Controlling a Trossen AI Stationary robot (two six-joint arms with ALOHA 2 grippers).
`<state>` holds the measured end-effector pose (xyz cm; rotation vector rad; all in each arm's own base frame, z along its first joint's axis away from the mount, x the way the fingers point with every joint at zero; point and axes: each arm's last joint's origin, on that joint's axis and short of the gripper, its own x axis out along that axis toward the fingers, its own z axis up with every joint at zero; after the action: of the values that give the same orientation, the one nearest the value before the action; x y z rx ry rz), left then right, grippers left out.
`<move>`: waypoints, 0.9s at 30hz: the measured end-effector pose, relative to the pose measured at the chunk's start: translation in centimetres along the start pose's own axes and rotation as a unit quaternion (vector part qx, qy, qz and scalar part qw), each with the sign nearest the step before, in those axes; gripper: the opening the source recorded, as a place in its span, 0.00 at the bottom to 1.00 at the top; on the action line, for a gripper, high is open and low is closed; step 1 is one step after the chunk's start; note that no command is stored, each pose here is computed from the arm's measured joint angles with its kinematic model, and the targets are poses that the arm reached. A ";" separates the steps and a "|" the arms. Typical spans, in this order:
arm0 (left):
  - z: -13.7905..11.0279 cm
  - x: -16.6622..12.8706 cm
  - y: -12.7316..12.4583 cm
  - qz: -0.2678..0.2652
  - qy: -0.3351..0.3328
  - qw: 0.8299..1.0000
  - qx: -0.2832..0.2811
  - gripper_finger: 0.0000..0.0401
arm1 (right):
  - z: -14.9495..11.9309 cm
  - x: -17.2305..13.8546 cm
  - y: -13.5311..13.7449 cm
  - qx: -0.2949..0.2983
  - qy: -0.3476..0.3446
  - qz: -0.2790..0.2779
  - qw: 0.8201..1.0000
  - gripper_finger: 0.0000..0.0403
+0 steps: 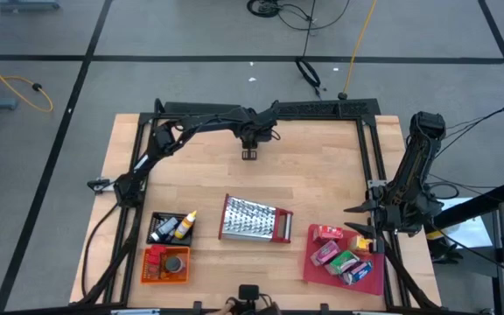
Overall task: Pick & Place Kitchen Items
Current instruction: Put the small brown food coloring bottle into the black bin
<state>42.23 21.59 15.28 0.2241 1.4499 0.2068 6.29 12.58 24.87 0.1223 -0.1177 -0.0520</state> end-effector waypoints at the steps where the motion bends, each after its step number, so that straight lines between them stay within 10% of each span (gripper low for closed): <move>1: -0.1 -0.6 0.1 0.004 0.004 1.000 -0.003 0.17 | 0.0 0.0 0.0 -0.003 0.001 0.000 1.000 0.40; 7: 0.4 -7.4 -0.5 -0.032 -0.074 0.997 -0.016 0.09 | -0.1 0.0 0.0 -0.004 0.001 0.001 1.000 0.40; 21: -2.9 -15.5 -9.4 -0.105 0.115 0.986 -0.050 0.12 | -0.1 0.0 0.0 0.005 0.001 0.001 1.000 0.40; 27: -3.2 -18.5 -13.7 -0.140 0.099 0.983 -0.073 0.10 | -0.1 0.0 0.0 0.010 0.000 0.002 1.000 0.40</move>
<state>37.06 3.49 28.83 -0.1231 1.6365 0.1071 6.30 12.62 24.82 0.1413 -0.1176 -0.0468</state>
